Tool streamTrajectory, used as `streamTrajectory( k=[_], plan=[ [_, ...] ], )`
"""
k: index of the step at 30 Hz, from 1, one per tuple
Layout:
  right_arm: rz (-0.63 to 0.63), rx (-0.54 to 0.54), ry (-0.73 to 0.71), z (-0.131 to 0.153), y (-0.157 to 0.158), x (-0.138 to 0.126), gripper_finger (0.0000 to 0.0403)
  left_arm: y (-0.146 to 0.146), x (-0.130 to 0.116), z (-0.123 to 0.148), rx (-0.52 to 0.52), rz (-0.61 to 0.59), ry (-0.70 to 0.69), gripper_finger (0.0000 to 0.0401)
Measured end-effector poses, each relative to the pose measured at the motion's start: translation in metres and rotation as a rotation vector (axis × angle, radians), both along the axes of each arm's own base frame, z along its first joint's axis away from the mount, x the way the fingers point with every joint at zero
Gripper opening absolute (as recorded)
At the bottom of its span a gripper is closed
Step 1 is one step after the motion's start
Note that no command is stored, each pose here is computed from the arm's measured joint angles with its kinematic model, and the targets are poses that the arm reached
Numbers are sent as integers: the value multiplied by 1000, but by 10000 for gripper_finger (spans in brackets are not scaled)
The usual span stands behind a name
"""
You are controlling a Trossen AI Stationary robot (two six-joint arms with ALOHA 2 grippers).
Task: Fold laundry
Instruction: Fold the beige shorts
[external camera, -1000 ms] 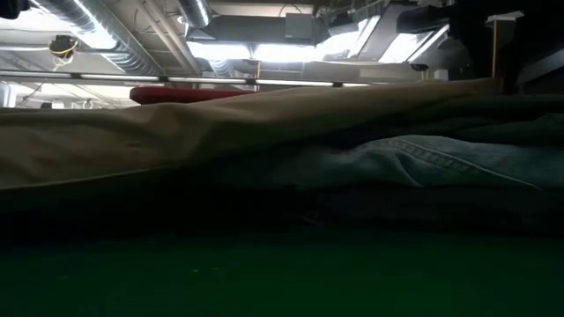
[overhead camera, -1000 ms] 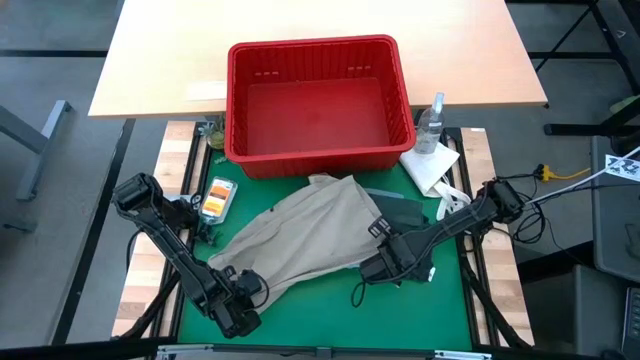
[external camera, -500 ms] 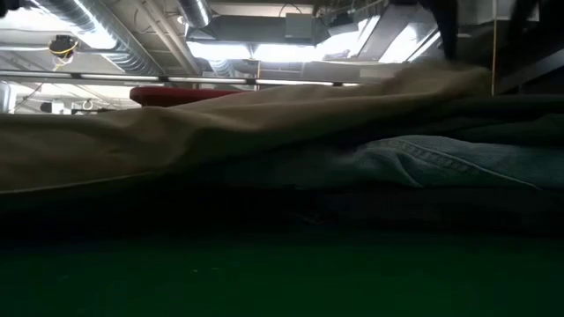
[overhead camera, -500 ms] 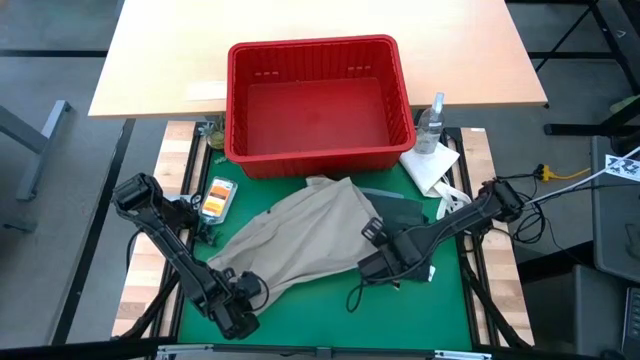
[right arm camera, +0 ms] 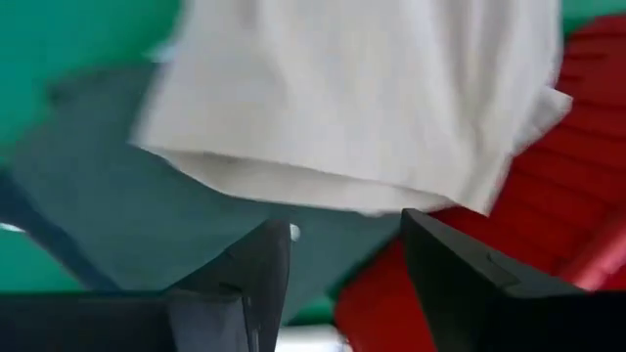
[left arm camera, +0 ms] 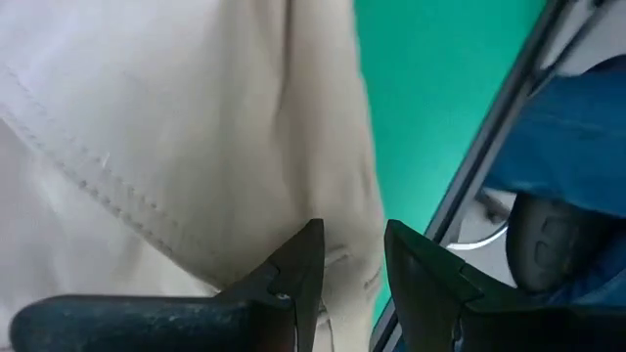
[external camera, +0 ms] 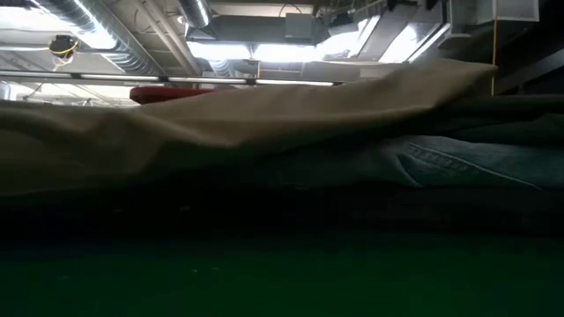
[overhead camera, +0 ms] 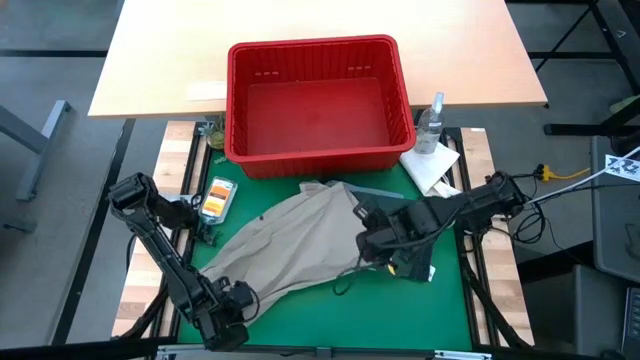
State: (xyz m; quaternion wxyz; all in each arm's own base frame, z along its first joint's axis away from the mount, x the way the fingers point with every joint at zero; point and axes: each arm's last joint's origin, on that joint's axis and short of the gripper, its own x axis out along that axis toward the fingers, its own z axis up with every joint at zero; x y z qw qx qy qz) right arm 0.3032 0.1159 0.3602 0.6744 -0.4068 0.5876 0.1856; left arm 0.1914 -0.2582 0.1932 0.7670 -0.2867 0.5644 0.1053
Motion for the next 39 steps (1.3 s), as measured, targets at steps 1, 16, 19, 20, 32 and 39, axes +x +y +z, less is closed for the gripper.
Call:
streamTrajectory(
  k=[1,16,19,20,32,39],
  plan=[
    [0,-20,-4,0,-5,2,195,-1,-2,2,4,-1,-24,105],
    [37,73,-193,-35,-80,62,195,-11,-6,10,-35,23,-141,105],
    [36,113,-244,-43,-87,69,195,-10,-5,10,-9,43,-181,105],
    [34,123,-263,-45,-89,72,195,-10,-5,10,-3,47,-190,105],
    [32,108,-295,-86,-96,78,195,-10,-5,10,-1,48,-192,105],
    [-14,44,-320,-93,-106,82,193,-10,-5,10,2,42,-194,105]
  ],
)
